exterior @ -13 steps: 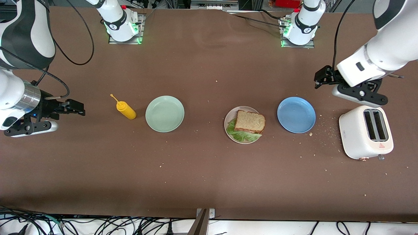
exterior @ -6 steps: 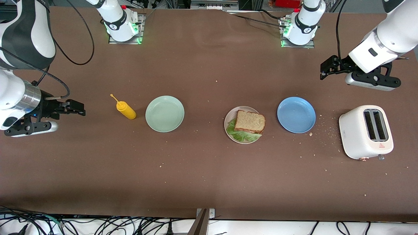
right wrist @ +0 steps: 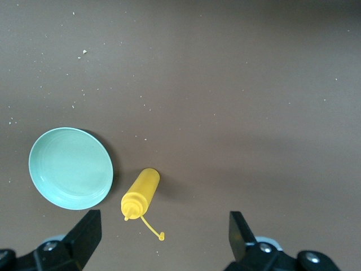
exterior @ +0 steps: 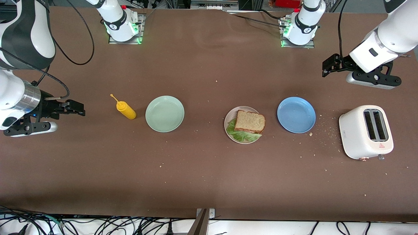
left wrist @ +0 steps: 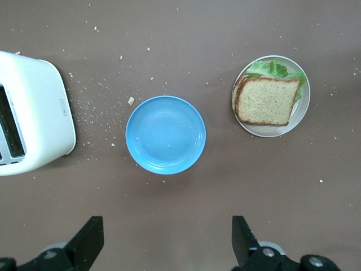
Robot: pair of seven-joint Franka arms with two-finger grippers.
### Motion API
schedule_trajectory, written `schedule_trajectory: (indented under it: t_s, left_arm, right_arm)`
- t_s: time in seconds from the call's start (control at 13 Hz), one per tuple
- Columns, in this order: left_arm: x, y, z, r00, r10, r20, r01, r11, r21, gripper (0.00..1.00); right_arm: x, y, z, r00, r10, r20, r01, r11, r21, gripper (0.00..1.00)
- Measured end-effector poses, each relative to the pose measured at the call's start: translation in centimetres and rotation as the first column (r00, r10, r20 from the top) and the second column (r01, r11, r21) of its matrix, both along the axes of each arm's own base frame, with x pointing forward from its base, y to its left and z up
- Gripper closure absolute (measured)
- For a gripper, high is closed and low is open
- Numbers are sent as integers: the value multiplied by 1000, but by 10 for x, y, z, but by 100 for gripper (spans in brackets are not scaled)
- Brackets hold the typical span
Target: Make sandwich in beige plate with both arms
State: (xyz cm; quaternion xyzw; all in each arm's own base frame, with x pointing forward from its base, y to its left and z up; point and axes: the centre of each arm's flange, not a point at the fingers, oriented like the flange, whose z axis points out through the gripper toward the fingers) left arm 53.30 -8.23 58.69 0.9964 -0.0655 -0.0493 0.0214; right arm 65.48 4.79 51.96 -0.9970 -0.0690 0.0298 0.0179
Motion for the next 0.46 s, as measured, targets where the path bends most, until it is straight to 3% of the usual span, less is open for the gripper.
schedule_trajectory:
  t_s: [0.46]
  left_arm:
    - [0,2,0,1000,6,-2,-6,1000,3,0]
  right_arm:
    - [0,0,0,1000,-1,0,1,1000,0,0]
